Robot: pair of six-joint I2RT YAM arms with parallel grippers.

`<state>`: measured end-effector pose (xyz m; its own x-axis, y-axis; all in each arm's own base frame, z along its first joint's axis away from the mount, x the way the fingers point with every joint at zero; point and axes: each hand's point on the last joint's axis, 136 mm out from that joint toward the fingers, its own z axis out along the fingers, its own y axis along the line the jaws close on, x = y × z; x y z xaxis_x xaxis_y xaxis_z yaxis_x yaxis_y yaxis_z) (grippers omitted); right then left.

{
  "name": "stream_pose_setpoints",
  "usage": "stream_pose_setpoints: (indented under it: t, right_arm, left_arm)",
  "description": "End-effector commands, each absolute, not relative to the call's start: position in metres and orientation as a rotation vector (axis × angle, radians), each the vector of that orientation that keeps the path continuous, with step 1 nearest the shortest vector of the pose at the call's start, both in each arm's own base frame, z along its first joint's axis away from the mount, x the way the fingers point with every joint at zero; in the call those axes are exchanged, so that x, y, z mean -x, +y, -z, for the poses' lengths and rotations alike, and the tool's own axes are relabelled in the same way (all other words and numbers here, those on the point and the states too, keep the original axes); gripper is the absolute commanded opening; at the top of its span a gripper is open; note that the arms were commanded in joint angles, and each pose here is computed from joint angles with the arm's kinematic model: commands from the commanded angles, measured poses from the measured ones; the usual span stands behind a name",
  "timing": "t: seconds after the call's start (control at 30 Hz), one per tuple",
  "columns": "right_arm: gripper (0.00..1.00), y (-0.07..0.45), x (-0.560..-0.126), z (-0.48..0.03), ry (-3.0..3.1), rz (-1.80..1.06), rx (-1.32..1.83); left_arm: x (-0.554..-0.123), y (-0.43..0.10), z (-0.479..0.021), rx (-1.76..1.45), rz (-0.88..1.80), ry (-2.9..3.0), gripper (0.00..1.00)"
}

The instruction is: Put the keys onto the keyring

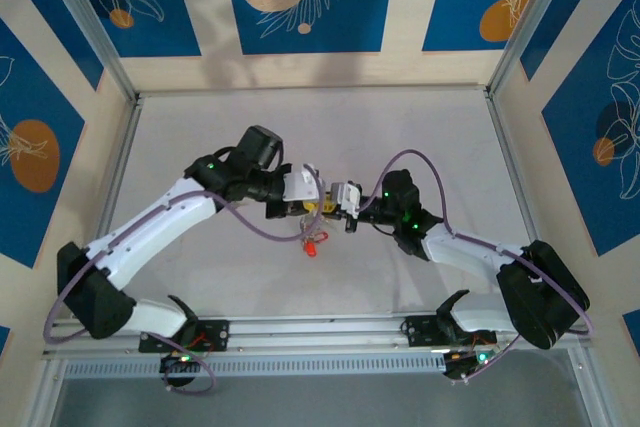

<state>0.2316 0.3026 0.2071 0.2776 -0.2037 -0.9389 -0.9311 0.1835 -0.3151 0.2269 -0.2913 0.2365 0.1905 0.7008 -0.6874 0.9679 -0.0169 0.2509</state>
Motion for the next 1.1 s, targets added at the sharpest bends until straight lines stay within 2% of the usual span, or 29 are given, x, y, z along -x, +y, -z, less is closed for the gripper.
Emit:
stream_pose_setpoints:
  t: [0.0,0.23,0.9,1.07]
  right_arm:
    - [0.00,0.298,-0.218,-0.236,1.049,-0.831,1.261]
    - [0.00,0.298,-0.206,-0.243,0.990,-0.894,1.301]
    - [0.00,0.299,-0.213,-0.248,1.005,-0.897,1.250]
    - [0.00,0.300,-0.213,-0.249,0.999,-0.899,1.248]
  left_arm:
    - [-0.213,-0.288,-0.254,-1.760,0.571,1.417,0.28]
    - [-0.216,-0.287,-0.265,-1.763,0.615,1.352,0.26]
    - [-0.212,-0.303,-0.254,-1.761,0.787,1.337,0.23]
    - [-0.217,-0.302,-0.247,-1.754,0.762,1.371,0.07]
